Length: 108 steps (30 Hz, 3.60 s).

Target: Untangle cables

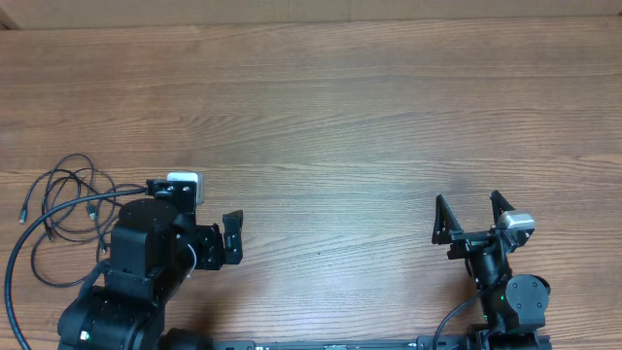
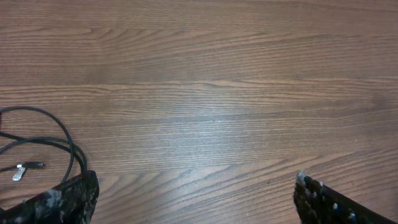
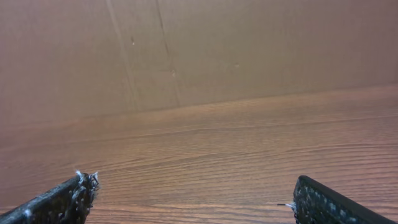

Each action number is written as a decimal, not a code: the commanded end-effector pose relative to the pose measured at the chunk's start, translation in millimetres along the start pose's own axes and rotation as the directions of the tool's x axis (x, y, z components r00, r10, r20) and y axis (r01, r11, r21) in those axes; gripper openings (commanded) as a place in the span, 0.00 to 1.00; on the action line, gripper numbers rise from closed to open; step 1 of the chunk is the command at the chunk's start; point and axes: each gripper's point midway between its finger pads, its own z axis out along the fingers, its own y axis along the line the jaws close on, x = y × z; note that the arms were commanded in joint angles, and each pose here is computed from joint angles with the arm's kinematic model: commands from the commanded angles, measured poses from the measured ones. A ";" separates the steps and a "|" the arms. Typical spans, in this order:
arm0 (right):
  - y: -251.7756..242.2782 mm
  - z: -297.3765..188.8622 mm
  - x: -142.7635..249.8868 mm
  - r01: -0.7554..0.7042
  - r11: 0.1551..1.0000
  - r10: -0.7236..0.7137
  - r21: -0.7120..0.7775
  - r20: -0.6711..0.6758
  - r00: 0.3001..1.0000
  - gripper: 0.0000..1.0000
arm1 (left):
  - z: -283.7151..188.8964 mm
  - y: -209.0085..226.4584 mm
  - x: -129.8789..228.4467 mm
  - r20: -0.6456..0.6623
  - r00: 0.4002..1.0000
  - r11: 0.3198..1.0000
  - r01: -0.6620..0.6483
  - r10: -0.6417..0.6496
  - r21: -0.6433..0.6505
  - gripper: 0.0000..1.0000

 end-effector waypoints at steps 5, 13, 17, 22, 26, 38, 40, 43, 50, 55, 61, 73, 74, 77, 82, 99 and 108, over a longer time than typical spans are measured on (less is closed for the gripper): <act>0.4 0.2 2.6 0.004 1.000 -0.004 -0.003 0.000 1.000 1.00 | 1.2 1.9 1.4 -0.001 1.000 1.000 0.011 -0.011 -0.012 1.00; 0.4 0.2 2.6 0.004 1.000 -0.004 -0.003 0.000 1.000 1.00 | 1.2 1.9 1.4 -0.001 1.000 1.000 0.011 -0.011 -0.012 0.99; 0.4 0.2 2.6 0.004 1.000 -0.004 -0.003 0.000 1.000 1.00 | 1.2 1.9 1.4 -0.001 1.000 1.000 0.011 -0.011 -0.012 0.99; 0.4 0.2 2.6 0.004 1.000 -0.004 -0.003 0.000 1.000 1.00 | 1.2 1.9 1.4 -0.001 1.000 1.000 0.011 -0.011 -0.012 0.99; 0.4 0.2 2.6 0.004 1.000 -0.004 -0.003 0.000 1.000 1.00 | 1.2 1.9 1.4 -0.001 1.000 1.000 0.011 -0.011 -0.012 0.99; 0.4 0.2 2.6 0.004 1.000 -0.004 -0.003 0.000 1.000 1.00 | -1.5 15.5 5.1 0.094 0.995 0.998 0.024 -0.019 -0.052 1.00; 0.4 0.2 2.6 0.004 1.000 -0.004 -0.003 0.000 1.000 1.00 | 2.5 18.7 3.1 0.161 0.987 0.998 0.035 -0.027 -0.047 0.99; 0.4 0.2 2.6 0.004 1.000 -0.004 -0.003 0.000 1.000 1.00 | 8.6 22.4 0.9 0.265 0.964 0.998 0.048 -0.038 -0.033 1.00; 0.4 0.2 2.6 0.004 1.000 -0.004 -0.003 0.000 1.000 1.00 | 22.4 32.7 -1.8 0.489 0.870 0.998 0.069 -0.061 0.001 1.00; 0.4 0.2 2.6 0.004 1.000 -0.004 -0.003 0.000 1.000 1.00 | 23.0 35.0 -4.1 0.622 0.780 0.998 0.058 -0.066 0.033 0.99; 0.4 0.2 2.6 0.004 1.000 -0.004 -0.003 0.000 1.000 1.00 | 17.8 34.0 -9.0 0.756 0.653 0.999 0.011 -0.043 0.047 1.00; 0.4 0.2 2.6 0.004 1.000 -0.004 -0.003 0.000 1.000 1.00 | 24.6 22.3 -9.4 0.843 0.524 0.985 -0.167 0.120 -0.037 0.99; 0.4 0.2 2.6 0.004 1.000 -0.004 -0.003 0.000 1.000 1.00 | 28.7 23.7 -6.9 0.833 0.540 0.986 -0.163 0.122 -0.039 1.00; 0.4 0.2 2.6 0.004 1.000 -0.004 -0.003 0.000 1.000 1.00 | 49.7 29.6 8.1 0.769 0.627 0.988 -0.150 0.128 -0.042 0.99; 0.4 0.2 2.6 0.004 1.000 -0.004 -0.003 0.000 1.000 1.00 | 79.0 37.6 36.3 0.651 0.747 0.990 -0.136 0.133 -0.046 1.00; 0.4 0.2 2.6 0.004 1.000 -0.004 -0.003 0.000 1.000 1.00 | 80.4 37.8 37.8 0.645 0.753 0.990 -0.137 0.133 -0.045 0.99; 0.4 0.2 2.6 0.004 1.000 -0.004 -0.003 0.000 1.000 1.00 | 80.4 37.8 37.8 0.645 0.753 0.990 -0.137 0.133 -0.045 1.00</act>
